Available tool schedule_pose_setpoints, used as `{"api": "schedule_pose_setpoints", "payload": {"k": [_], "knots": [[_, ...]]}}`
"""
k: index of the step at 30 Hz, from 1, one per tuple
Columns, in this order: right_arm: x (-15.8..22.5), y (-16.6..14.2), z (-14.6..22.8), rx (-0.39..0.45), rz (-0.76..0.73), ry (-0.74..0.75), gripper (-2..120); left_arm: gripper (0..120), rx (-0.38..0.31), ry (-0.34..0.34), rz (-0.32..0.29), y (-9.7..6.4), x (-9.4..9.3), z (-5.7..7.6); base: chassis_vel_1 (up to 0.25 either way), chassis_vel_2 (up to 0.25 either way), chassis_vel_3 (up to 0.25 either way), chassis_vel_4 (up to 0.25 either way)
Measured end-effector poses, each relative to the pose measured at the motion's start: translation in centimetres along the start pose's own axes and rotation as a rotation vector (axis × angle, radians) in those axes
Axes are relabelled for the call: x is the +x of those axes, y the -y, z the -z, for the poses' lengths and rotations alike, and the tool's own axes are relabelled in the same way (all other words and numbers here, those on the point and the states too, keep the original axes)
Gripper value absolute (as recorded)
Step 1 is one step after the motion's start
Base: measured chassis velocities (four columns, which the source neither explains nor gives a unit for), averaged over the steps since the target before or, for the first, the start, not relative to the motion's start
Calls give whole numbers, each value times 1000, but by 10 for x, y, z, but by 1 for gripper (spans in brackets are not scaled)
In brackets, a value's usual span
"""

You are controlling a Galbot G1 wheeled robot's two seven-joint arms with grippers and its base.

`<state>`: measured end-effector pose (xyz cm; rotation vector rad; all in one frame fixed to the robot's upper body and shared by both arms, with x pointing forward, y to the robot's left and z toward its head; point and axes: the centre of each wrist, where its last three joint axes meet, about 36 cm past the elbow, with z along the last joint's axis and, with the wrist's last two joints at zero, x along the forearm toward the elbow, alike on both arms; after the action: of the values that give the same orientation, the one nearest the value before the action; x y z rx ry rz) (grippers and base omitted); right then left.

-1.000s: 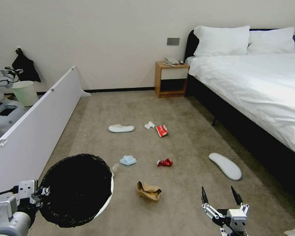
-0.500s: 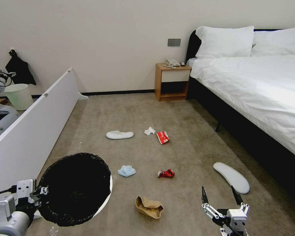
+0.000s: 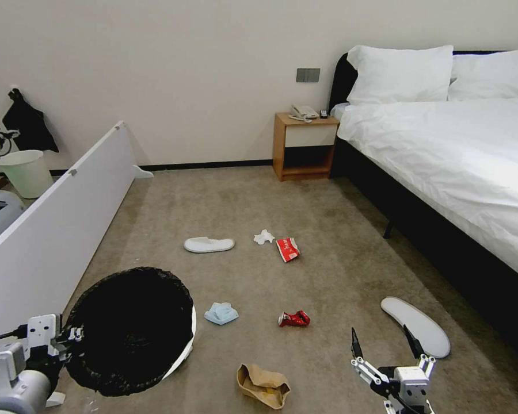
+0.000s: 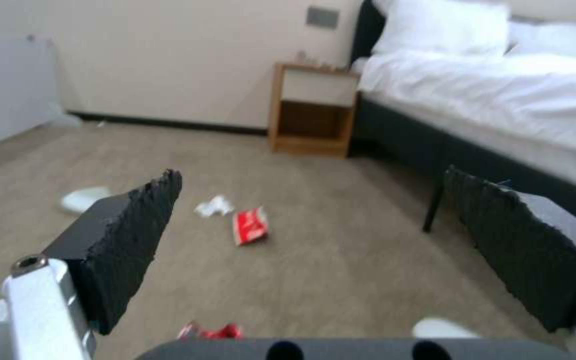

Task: Pick up the trash bin, then pick up the garbage from the floor and place it into the trash bin.

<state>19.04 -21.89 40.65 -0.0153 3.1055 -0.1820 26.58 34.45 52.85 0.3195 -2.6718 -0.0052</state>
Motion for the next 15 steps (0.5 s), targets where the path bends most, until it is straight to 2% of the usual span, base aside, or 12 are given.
{"api": "schedule_pose_setpoints", "payload": {"k": [4, 5, 11, 15], "knots": [[-1, 1, 1, -35, 48, -47, 100, 3, -2, 0, 0, 0, 0, 0, 0, 0, 0, 0], [-2, 3, 2, -49, 97, -92, 100, 3, -4, -1, -1, 0, 1, 0, 0, 0, 0, 0], [-11, 11, 9, -15, 183, -275, 100, 3, -10, -4, -1, 0, 3, 1, 0, 0, 0, 0], [-20, 19, 10, -38, 237, -350, 100, 3, -9, -7, 3, -1, 5, 0, 0, 0, 0, 0]]}}
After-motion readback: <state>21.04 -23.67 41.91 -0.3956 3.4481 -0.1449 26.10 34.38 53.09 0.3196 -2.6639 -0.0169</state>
